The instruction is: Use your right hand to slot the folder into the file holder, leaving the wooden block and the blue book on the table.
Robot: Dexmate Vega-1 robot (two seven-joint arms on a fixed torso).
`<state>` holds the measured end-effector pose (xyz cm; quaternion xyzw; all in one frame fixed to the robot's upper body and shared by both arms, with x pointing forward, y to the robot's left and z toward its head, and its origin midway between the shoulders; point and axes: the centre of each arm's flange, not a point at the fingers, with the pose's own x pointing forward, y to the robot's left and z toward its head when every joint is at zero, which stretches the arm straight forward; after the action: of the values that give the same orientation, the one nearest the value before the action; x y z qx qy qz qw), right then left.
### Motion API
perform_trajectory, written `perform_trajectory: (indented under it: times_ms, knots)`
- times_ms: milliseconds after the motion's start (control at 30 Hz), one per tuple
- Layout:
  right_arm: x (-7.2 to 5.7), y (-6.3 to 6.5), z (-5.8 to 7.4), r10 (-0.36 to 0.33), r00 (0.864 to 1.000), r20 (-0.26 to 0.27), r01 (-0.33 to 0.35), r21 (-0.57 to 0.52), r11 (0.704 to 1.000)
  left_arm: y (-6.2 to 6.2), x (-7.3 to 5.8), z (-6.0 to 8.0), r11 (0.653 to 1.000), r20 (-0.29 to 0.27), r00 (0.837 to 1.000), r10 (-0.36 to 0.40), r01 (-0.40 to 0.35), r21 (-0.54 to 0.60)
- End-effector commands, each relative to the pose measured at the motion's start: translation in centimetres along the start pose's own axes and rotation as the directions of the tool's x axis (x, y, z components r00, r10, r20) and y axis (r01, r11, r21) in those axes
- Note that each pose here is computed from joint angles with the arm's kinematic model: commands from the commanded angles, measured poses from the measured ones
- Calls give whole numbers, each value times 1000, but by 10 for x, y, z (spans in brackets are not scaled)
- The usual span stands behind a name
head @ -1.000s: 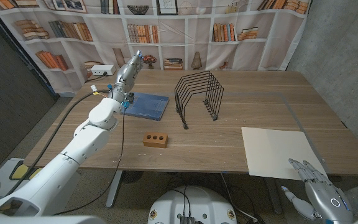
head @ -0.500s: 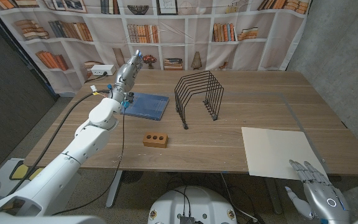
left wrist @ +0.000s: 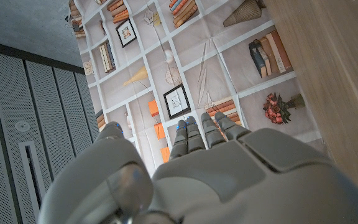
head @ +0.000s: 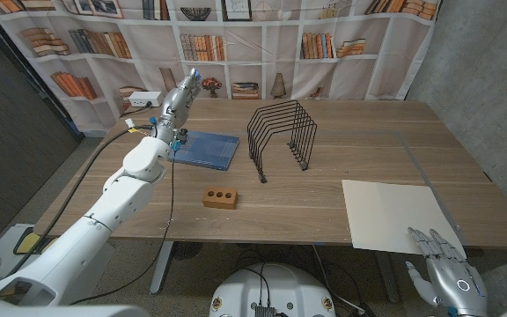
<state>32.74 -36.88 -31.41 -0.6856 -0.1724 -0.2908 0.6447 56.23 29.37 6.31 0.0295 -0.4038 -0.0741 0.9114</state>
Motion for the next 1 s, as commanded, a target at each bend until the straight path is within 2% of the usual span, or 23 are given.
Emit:
perform_trajectory:
  times_ms: [33, 400, 700, 1000]
  knots:
    - [10, 20, 0, -14, 1000, -6, 14, 23, 1000, 4, -2, 7, 1000, 2, 1000, 9, -9, 14]
    - [19, 22, 1, -39, 999, 0, 39, 63, 997, 2, -1, 8, 1000, -6, 1000, 4, -4, 19]
    - [19, 24, 2, -45, 999, 3, 45, 91, 995, 0, -2, 7, 1000, -1, 1000, 12, -12, 16]
    - [23, 16, 3, -82, 997, -13, 83, 124, 989, 0, -3, 5, 1000, 5, 1000, 17, -17, 7]
